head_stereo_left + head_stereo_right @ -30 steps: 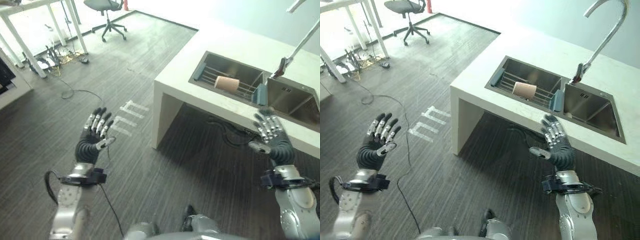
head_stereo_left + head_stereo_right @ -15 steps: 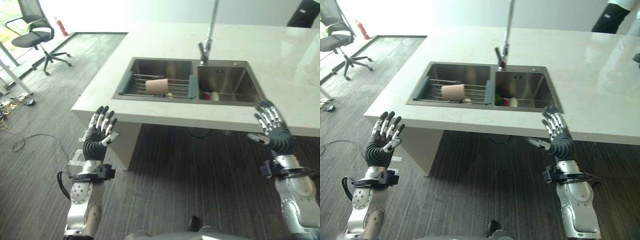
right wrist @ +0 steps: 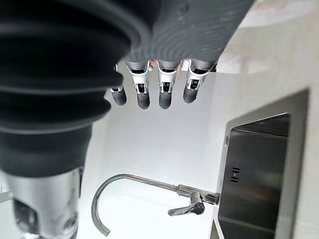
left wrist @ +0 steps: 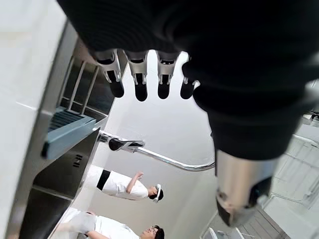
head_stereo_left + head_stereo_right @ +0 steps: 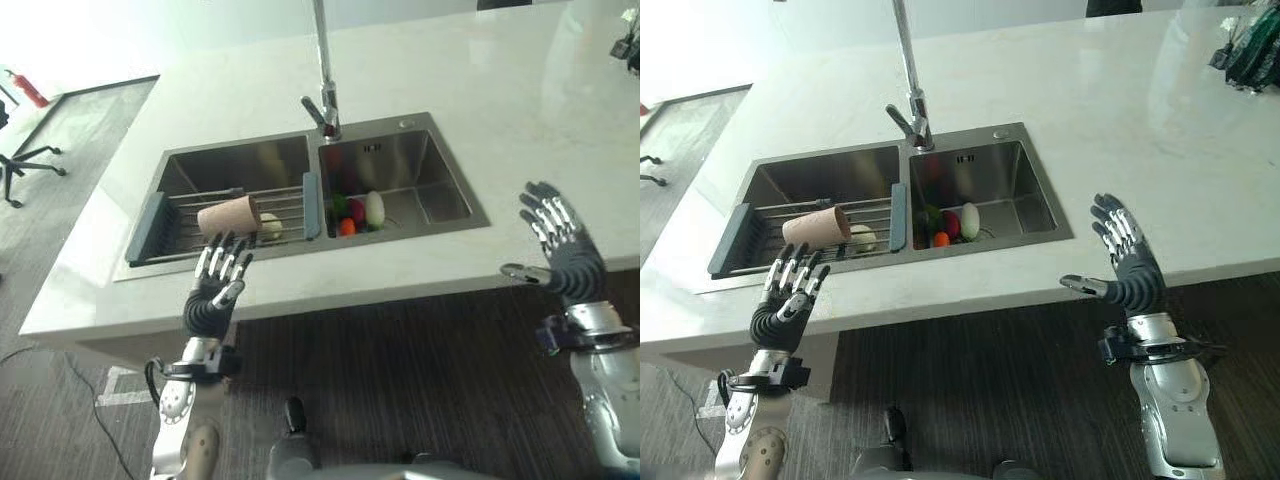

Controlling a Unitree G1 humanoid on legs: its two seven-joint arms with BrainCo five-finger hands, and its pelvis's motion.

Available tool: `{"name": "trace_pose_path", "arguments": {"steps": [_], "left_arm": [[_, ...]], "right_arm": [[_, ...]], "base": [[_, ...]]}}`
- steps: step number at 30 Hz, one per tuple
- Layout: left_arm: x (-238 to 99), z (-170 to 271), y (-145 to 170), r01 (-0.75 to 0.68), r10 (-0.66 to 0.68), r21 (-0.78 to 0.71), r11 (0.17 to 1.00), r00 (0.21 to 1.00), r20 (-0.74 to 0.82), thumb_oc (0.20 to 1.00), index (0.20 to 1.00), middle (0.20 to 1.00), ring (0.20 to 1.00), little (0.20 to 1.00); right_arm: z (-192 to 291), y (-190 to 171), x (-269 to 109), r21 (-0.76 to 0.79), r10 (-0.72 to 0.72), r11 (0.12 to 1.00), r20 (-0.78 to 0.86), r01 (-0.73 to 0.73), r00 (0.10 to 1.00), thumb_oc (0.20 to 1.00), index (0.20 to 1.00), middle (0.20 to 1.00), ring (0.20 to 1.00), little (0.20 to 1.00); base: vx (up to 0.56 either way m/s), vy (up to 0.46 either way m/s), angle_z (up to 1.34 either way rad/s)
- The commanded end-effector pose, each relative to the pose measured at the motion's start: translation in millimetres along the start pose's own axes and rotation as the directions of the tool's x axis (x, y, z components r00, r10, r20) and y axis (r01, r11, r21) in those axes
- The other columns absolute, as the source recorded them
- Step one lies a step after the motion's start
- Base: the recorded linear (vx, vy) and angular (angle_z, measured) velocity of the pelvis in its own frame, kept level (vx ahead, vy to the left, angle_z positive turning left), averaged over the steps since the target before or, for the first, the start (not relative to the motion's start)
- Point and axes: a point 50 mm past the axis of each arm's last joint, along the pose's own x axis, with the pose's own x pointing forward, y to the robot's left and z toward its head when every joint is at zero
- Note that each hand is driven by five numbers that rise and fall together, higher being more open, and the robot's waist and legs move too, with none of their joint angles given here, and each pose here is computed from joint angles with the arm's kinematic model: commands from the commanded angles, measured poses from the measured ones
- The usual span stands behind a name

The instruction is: Place the dishes in the dishwasher.

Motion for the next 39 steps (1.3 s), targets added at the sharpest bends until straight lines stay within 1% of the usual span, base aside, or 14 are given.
{"name": "trace_pose_path", "arguments": {"steps": [1,5,11,21,25,27,29,31,32,33,34,36,38,39], "left_arm": [[0.2,54.3,-8.0,0.186,-0.209,0.130,0.974,0.957,0.203,1.000,1.000,1.000,1.000,1.000],[3.0,62.2,-11.3,0.207,-0.235,0.142,0.968,0.946,0.225,1.000,1.000,1.000,1.000,1.000],[21.7,75.0,-25.1,0.211,-0.263,0.199,0.957,0.920,0.289,1.000,1.000,1.000,1.000,1.000],[18.3,70.5,-21.6,0.145,-0.194,0.201,0.969,0.948,0.252,1.000,1.000,1.000,1.000,1.000],[14.7,71.6,-19.9,0.144,-0.201,0.229,0.963,0.948,0.248,1.000,1.000,1.000,1.000,1.000],[14.0,73.3,-21.3,0.144,-0.217,0.282,0.949,0.943,0.251,1.000,1.000,1.000,1.000,1.000],[13.6,77.3,-23.8,0.130,-0.246,0.400,0.907,0.935,0.255,1.000,1.000,1.000,1.000,1.000],[14.8,82.3,-24.6,0.092,-0.270,0.570,0.816,0.933,0.236,1.000,1.000,1.000,1.000,1.000],[16.0,83.0,-24.4,0.077,-0.278,0.649,0.757,0.937,0.213,1.000,1.000,1.000,1.000,1.000],[18.9,84.5,-20.4,0.051,-0.279,0.781,0.622,0.947,0.160,1.000,1.000,1.000,1.000,1.000],[22.0,89.9,-12.5,0.025,-0.249,0.838,0.545,0.959,0.133,1.000,1.000,1.000,1.000,1.000],[26.2,98.2,-0.2,0.010,-0.205,0.876,0.483,0.974,0.102,1.000,1.000,1.000,1.000,1.000],[27.7,104.6,7.0,-0.012,-0.170,0.876,0.481,0.980,0.107,1.000,1.000,1.000,1.000,1.000],[28.3,106.6,8.9,-0.034,-0.166,0.909,0.415,0.980,0.113,1.000,1.000,1.000,1.000,1.000]], "right_arm": [[5.5,0.4,-7.3,0.089,-0.052,0.995,0.051,0.047,0.997,1.000,1.000,1.000,1.000,1.000],[3.9,6.6,-13.1,0.092,-0.036,0.995,0.056,0.031,0.998,1.000,1.000,1.000,1.000,1.000],[10.4,7.4,3.6,0.062,-0.003,0.998,0.100,-0.003,0.995,1.000,1.000,1.000,1.000,1.000],[5.8,7.8,7.0,0.065,-0.019,0.998,0.046,0.016,0.999,1.000,1.000,1.000,1.000,1.000],[4.2,4.4,2.4,0.059,-0.023,0.998,0.028,0.021,0.999,1.000,1.000,1.000,1.000,1.000],[3.4,3.8,1.4,0.052,-0.023,0.998,0.022,0.022,0.999,1.000,1.000,1.000,1.000,1.000],[4.1,2.7,1.5,0.041,-0.022,0.999,0.020,0.021,1.000,1.000,1.000,1.000,1.000,1.000],[5.3,-0.8,2.1,0.023,-0.022,1.000,0.018,0.021,1.000,1.000,1.000,1.000,1.000,1.000],[5.8,-2.2,2.6,0.018,-0.022,1.000,0.017,0.022,1.000,1.000,1.000,1.000,1.000,1.000],[7.3,-5.3,3.6,0.008,-0.017,1.000,0.016,0.017,1.000,1.000,1.000,1.000,1.000,1.000],[8.8,-8.7,4.8,-0.002,-0.014,1.000,0.014,0.014,1.000,1.000,1.000,1.000,1.000,1.000],[10.1,-13.2,7.8,-0.018,-0.013,1.000,0.008,0.013,1.000,1.000,1.000,1.000,1.000,1.000],[9.8,-15.8,8.5,-0.031,-0.017,0.999,0.001,0.017,1.000,1.000,1.000,1.000,1.000,1.000],[9.3,-16.5,9.1,-0.040,-0.020,0.999,-0.004,0.020,1.000,1.000,1.000,1.000,1.000,1.000]], "base": [[0.34,0.489,0.44],[0.26,0.188,0.58],[0.06,-0.132,0.29],[0.06,-0.087,-0.06],[0.01,-0.012,-0.01],[0.00,0.000,0.00],[0.00,0.000,0.00],[0.00,0.000,0.00],[0.00,0.000,0.00],[0.00,0.000,0.00],[0.00,0.000,0.00],[-0.03,0.040,0.00],[-0.02,0.020,0.00],[-0.05,0.023,0.01]]}}
